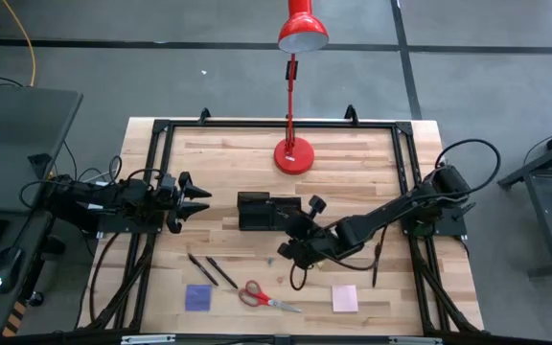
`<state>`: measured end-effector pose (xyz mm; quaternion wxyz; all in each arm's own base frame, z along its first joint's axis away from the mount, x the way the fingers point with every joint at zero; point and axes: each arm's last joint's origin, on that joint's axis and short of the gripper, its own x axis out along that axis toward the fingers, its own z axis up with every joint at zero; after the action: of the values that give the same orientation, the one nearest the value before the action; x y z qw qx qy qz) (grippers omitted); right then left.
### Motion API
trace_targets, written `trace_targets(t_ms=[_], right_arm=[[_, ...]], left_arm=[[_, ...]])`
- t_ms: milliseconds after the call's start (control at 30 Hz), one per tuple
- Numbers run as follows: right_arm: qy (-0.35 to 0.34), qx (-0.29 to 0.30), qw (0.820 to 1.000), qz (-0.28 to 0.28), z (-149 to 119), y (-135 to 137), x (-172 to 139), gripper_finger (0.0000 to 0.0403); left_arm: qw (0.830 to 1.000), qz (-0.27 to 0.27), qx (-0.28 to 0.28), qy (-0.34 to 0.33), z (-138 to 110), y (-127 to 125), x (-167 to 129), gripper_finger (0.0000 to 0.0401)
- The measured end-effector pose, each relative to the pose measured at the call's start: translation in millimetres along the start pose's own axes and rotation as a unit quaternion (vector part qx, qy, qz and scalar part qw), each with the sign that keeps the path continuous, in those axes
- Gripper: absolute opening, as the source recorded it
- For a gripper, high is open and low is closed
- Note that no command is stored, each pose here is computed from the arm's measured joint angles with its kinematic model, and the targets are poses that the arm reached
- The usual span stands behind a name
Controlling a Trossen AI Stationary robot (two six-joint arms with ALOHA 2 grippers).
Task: Pick and place office supplies into organizer
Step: Put the black pen into the desk organizer
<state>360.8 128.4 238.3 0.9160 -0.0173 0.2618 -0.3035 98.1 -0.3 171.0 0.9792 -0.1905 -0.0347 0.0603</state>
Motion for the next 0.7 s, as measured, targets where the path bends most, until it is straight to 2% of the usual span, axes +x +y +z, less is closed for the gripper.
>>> trace_targets(t_ms=[67, 167, 433, 700], right_arm=[[-0.002, -0.007, 1.0, -0.005, -2, 2, 7, 0.0016], [-0.012, -0.013, 1.0, -0.006, -2, 6, 21, 0.0016], [-0.048, -0.011, 0.998, 0.05, 8, 9, 57, 0.0016], [-0.08, -0.003, 0.993, 0.086, 21, 4, 68, 0.0016]], left_arm=[[1.0, -0.006, -0.02, -0.002, 1, -1, 0, 0.0184], [1.0, -0.023, -0.019, 0.005, 0, -2, 0, 0.0184], [0.999, -0.037, 0.007, -0.024, 6, -4, 0, 0.0184], [0.999, -0.013, 0.027, -0.043, 8, -3, 0, 0.0184]])
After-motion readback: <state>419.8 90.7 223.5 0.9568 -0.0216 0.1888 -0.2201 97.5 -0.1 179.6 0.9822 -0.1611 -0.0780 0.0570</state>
